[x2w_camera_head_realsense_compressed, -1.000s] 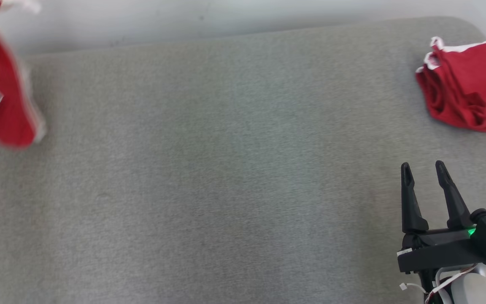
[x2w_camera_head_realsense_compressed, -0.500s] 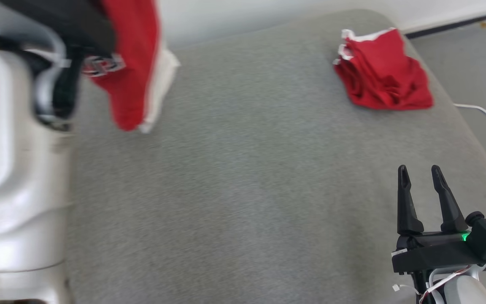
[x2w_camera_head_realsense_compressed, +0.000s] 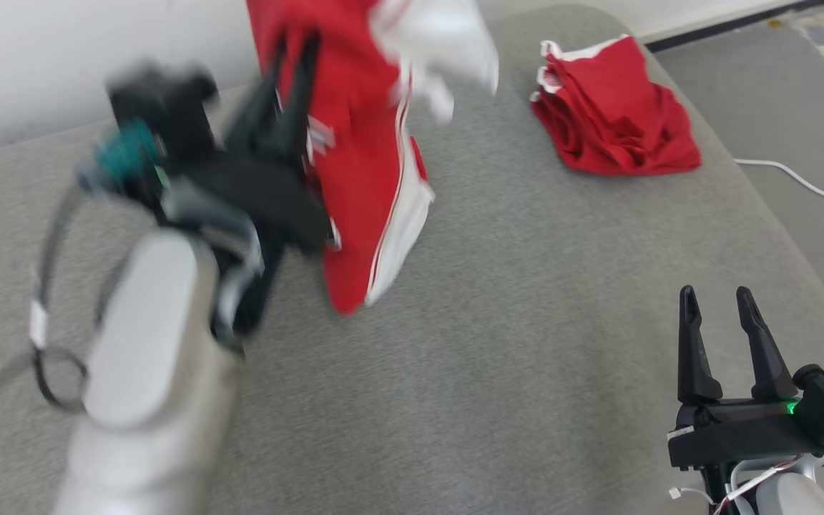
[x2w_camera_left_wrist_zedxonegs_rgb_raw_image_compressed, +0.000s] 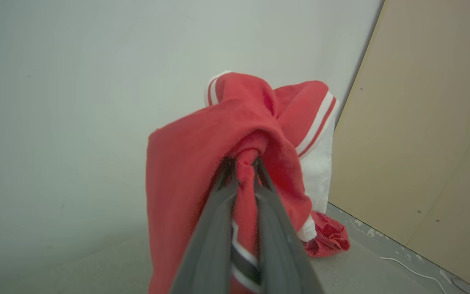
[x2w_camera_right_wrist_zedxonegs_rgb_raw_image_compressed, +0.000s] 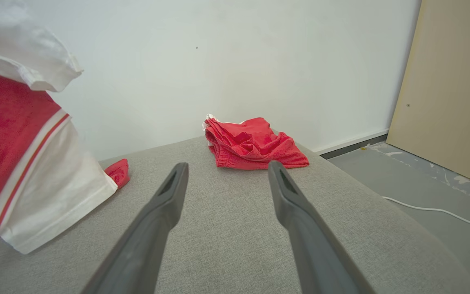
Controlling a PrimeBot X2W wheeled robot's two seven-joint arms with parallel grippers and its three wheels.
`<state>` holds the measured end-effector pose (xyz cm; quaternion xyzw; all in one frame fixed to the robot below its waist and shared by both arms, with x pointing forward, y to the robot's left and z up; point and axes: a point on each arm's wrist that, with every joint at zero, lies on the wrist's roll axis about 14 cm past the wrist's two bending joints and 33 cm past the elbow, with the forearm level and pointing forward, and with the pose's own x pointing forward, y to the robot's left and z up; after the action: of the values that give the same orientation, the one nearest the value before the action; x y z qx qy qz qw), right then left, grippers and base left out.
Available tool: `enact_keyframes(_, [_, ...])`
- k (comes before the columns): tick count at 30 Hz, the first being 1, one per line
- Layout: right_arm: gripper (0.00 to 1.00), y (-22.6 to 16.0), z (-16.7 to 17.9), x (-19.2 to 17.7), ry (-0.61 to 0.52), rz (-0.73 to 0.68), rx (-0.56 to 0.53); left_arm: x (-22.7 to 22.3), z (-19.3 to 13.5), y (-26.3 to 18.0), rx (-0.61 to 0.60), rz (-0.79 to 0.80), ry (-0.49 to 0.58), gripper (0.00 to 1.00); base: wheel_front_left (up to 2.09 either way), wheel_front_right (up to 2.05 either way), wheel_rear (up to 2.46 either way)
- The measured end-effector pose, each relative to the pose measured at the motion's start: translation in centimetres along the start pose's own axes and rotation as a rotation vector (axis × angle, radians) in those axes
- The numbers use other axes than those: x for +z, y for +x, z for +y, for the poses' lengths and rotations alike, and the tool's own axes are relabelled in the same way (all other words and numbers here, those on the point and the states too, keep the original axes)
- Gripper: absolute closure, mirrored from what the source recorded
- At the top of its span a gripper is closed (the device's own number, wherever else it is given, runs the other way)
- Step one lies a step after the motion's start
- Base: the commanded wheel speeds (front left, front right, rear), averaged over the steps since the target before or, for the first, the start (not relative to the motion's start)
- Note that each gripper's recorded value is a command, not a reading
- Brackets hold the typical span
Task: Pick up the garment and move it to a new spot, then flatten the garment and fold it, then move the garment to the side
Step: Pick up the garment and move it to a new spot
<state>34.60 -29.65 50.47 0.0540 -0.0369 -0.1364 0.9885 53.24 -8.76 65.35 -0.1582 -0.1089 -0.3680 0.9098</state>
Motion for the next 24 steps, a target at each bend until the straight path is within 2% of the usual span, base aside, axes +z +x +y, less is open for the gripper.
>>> enact_keyframes(7, [0.00, 0.6, 2.4, -1.2, 0.009, 0.028, 0.077, -8.5, 0.8, -9.4, 0.134, 0.186, -0.117, 1.00, 0.00, 0.00, 0.00])
enact_keyframes(11, [0.00, 0.9, 3.7, -1.2, 0.013, 0.025, 0.121, -12.5, -0.1, -15.3, 0.212, 0.298, -0.201, 1.00, 0.00, 0.00, 0.00])
enact_keyframes(14, [0.00, 0.9, 4.2, -1.2, 0.012, 0.027, 0.144, -15.2, -1.9, -19.0, 0.222, 0.401, -0.231, 1.00, 0.00, 0.00, 0.00])
enact_keyframes(15, [0.00, 0.8, 4.4, -1.3, 0.013, 0.029, 0.150, -15.7, -2.5, -19.9, 0.223, 0.423, -0.238, 0.12, 0.00, 0.00, 0.00])
enact_keyframes(16, [0.00, 0.7, 4.6, -1.4, 0.014, 0.032, 0.157, -16.0, -2.8, -20.6, 0.227, 0.434, -0.235, 0.00, 0.00, 0.00, 0.00])
enact_keyframes(21, [0.00, 0.4, 5.2, -1.6, 0.009, 0.040, 0.185, -13.8, -2.6, -20.7, 0.240, 0.347, -0.187, 0.00, 0.00, 0.00, 0.00])
enact_keyframes(24, [0.00, 0.1, 5.8, -1.5, 0.012, 0.035, 0.205, -11.2, -1.4, -20.6, 0.275, 0.258, -0.137, 0.00, 0.00, 0.00, 0.00])
